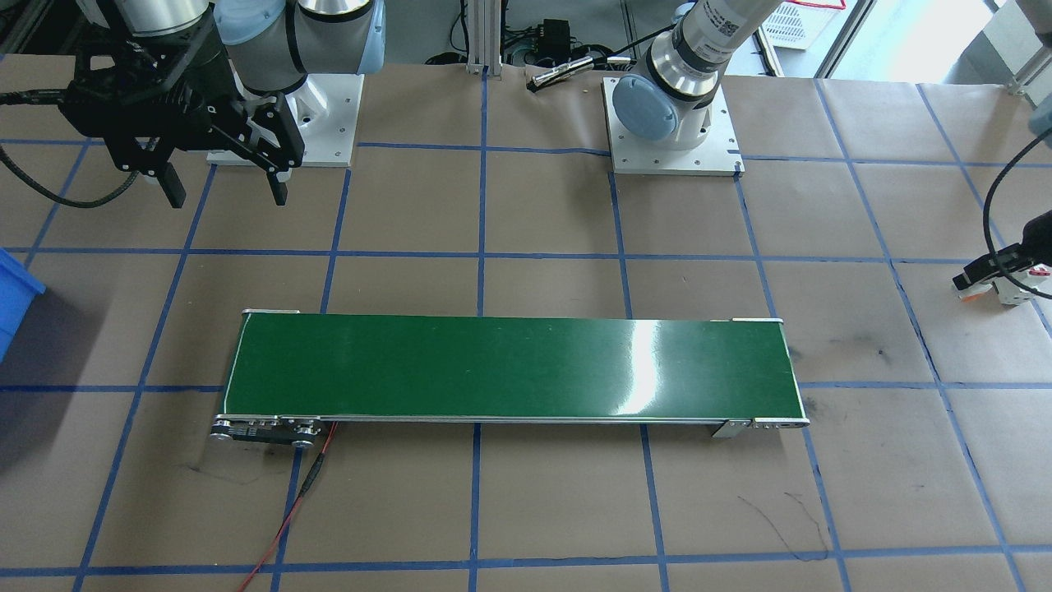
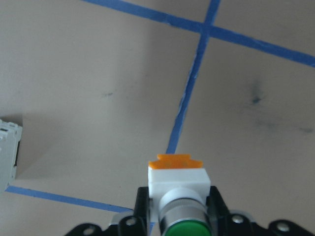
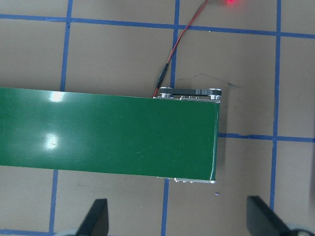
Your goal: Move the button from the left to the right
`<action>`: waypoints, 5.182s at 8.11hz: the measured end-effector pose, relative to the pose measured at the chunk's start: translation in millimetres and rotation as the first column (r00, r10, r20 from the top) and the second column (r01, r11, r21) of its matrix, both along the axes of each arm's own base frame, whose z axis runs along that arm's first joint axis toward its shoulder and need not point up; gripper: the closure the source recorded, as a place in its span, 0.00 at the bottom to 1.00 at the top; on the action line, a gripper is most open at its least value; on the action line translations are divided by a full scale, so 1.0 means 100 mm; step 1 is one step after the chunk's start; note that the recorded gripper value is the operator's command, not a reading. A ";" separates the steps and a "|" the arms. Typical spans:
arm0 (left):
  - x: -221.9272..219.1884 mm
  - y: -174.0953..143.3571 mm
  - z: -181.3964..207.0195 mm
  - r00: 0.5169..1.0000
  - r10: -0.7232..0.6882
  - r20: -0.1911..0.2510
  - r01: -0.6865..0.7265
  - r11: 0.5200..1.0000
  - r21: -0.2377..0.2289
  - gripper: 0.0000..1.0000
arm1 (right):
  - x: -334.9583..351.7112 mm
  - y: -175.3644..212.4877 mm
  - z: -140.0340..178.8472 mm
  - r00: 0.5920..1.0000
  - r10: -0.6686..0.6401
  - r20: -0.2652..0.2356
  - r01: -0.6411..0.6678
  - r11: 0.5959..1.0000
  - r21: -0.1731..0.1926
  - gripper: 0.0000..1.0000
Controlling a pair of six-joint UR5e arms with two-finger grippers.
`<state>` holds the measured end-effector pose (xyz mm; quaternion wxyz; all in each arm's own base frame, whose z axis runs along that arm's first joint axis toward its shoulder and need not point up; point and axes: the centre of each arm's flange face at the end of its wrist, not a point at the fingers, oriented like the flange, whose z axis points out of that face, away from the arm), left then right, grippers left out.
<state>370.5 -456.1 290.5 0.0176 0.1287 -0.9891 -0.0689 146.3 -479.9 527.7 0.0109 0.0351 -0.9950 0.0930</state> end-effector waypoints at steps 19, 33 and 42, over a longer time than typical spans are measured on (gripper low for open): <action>-3.26 -1.14 -0.03 0.984 -0.149 -0.100 0.149 0.989 -0.015 0.00 | 0.00 0.00 0.00 1.000 0.001 -0.005 -0.001 1.000 0.000 0.00; -4.44 -0.82 0.82 0.982 -0.181 -0.052 0.175 0.979 -0.109 0.00 | 0.00 -0.01 -0.01 1.000 0.001 -0.001 -0.001 1.000 0.002 0.00; -4.43 -0.78 0.85 0.968 -0.245 -0.052 0.238 0.965 -0.111 0.00 | 0.02 -0.63 -1.32 1.000 -0.003 -0.013 0.005 0.988 0.156 0.00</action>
